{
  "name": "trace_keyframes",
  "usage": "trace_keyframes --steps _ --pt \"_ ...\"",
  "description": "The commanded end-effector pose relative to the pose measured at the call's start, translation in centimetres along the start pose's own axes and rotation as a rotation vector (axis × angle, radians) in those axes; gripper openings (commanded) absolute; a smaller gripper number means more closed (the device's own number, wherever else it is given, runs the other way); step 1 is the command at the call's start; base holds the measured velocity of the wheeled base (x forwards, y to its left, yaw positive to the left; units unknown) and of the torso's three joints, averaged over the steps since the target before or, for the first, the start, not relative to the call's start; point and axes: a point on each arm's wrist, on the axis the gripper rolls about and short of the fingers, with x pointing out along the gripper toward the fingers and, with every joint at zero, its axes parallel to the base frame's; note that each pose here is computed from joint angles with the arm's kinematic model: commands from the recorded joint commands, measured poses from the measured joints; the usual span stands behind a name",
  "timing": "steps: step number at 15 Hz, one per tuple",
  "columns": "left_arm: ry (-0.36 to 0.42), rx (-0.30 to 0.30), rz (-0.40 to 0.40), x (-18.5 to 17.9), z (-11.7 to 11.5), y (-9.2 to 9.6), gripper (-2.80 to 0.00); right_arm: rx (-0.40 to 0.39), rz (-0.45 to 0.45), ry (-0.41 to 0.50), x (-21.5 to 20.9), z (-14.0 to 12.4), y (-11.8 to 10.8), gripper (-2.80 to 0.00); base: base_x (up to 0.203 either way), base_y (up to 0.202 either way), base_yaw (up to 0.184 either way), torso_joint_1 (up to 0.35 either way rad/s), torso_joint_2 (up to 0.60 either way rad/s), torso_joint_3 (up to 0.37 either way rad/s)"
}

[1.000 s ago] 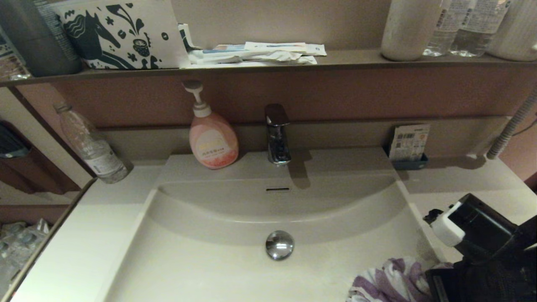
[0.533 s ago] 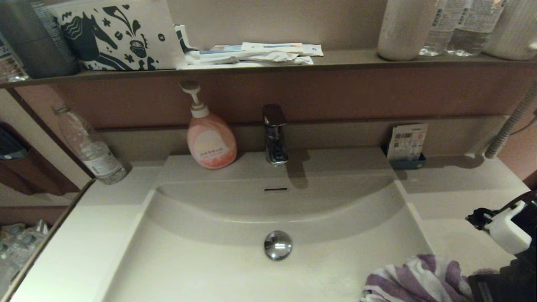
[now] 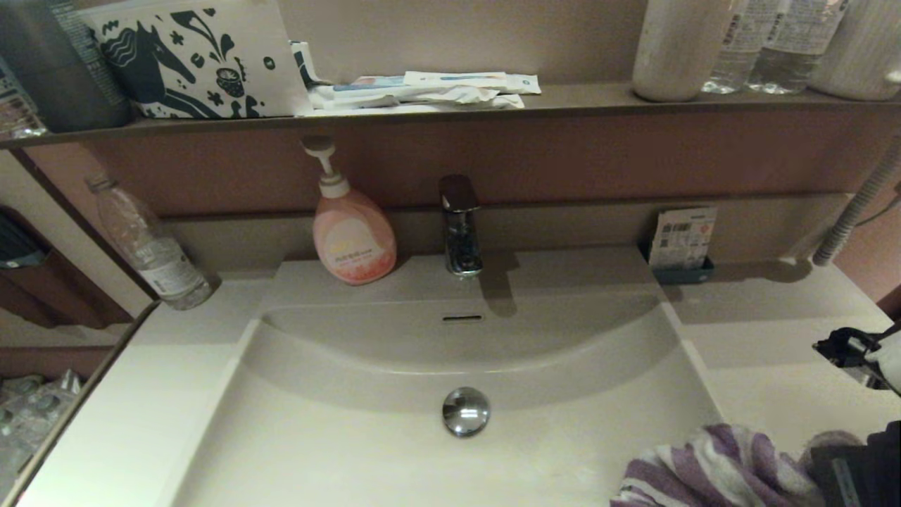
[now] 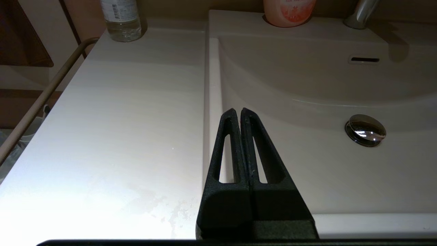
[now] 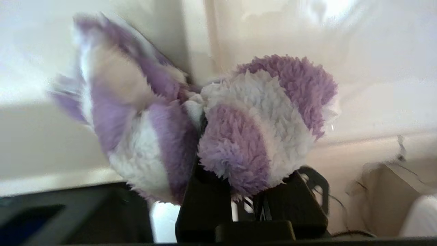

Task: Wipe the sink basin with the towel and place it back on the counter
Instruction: Wipe the sink

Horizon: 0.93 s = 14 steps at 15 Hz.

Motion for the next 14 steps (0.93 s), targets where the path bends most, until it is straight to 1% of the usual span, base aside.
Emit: trace_keyframes --steps 1,5,6,8,14 --pt "0.000 -0.001 0.001 0.0 0.0 0.0 -2.80 0.021 0.031 -0.039 -0.9 0.8 0.2 -2.80 0.000 0.000 0.000 0.000 0.00 0.000" --pt "0.000 -0.001 0.001 0.0 0.0 0.0 -2.80 0.059 0.116 -0.079 -3.0 2.4 0.6 -2.80 0.000 0.000 0.000 0.000 0.00 0.000" --pt "0.000 -0.001 0.001 0.0 0.0 0.0 -2.80 0.087 0.137 -0.101 -3.6 3.0 0.7 -2.80 0.000 0.000 0.000 0.000 0.00 0.000" --pt "0.000 -0.001 0.001 0.0 0.0 0.0 -2.80 0.114 0.180 -0.139 -4.8 3.9 0.9 -2.80 0.000 0.000 0.000 0.000 0.00 0.000" --pt "0.000 -0.001 0.001 0.0 0.0 0.0 -2.80 0.159 0.252 -0.238 -7.1 7.1 2.0 -2.80 0.000 0.000 0.000 0.000 0.00 0.000"
